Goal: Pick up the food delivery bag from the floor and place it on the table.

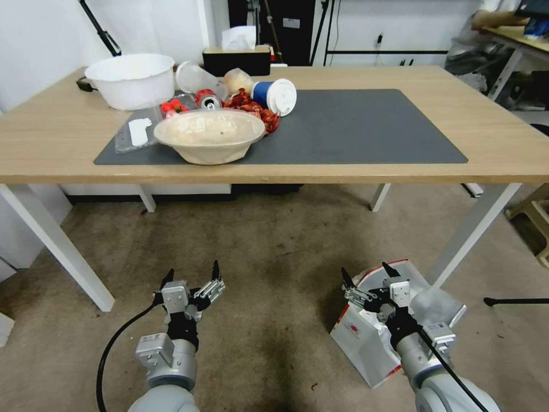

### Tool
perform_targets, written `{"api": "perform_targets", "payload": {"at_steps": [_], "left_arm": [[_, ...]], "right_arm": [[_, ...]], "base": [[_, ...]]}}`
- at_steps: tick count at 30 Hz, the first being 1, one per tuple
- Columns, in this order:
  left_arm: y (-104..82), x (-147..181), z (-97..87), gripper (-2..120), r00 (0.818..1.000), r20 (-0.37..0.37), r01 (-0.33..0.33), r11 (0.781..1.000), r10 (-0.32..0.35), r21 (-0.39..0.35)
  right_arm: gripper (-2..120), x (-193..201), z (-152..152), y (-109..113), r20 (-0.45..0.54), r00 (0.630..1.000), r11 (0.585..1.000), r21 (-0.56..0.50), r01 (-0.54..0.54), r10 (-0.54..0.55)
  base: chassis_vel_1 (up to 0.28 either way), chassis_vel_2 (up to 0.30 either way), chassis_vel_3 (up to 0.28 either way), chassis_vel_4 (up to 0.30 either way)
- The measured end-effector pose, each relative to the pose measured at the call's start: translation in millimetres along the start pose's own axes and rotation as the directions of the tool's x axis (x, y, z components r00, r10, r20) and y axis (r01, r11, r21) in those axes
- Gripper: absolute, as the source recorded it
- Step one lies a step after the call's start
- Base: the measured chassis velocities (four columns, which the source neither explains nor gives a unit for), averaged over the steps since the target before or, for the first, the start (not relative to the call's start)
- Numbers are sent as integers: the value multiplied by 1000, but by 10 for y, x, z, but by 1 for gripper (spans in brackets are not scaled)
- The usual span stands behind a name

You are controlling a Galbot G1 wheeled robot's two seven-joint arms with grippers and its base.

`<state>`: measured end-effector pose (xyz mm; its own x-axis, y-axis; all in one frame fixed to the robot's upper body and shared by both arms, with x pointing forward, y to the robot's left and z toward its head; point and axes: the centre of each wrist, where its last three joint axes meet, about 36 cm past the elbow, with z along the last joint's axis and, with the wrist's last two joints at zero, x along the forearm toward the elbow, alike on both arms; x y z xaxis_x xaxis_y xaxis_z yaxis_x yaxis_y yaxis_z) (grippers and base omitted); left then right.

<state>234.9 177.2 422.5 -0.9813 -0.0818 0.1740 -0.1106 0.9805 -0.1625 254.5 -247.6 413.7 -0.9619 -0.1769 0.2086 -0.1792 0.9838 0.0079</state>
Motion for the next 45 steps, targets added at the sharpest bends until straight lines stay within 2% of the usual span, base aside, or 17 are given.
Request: {"api": "perform_targets", "payload": {"at_steps": [10,45], "left_arm": [[0,11,53,100,1000,-3,2,1000,-2,-1],[12,5,59,100,1000,0,11,1000,-11,-3]], "right_arm": [[100,0,23,-11,0,1000,1000,-3,0,0],[100,-30,51,-18,-6,1000,1000,-1,8,-8]], "base": [[0,0,0,0],[0,0,0,0]]}}
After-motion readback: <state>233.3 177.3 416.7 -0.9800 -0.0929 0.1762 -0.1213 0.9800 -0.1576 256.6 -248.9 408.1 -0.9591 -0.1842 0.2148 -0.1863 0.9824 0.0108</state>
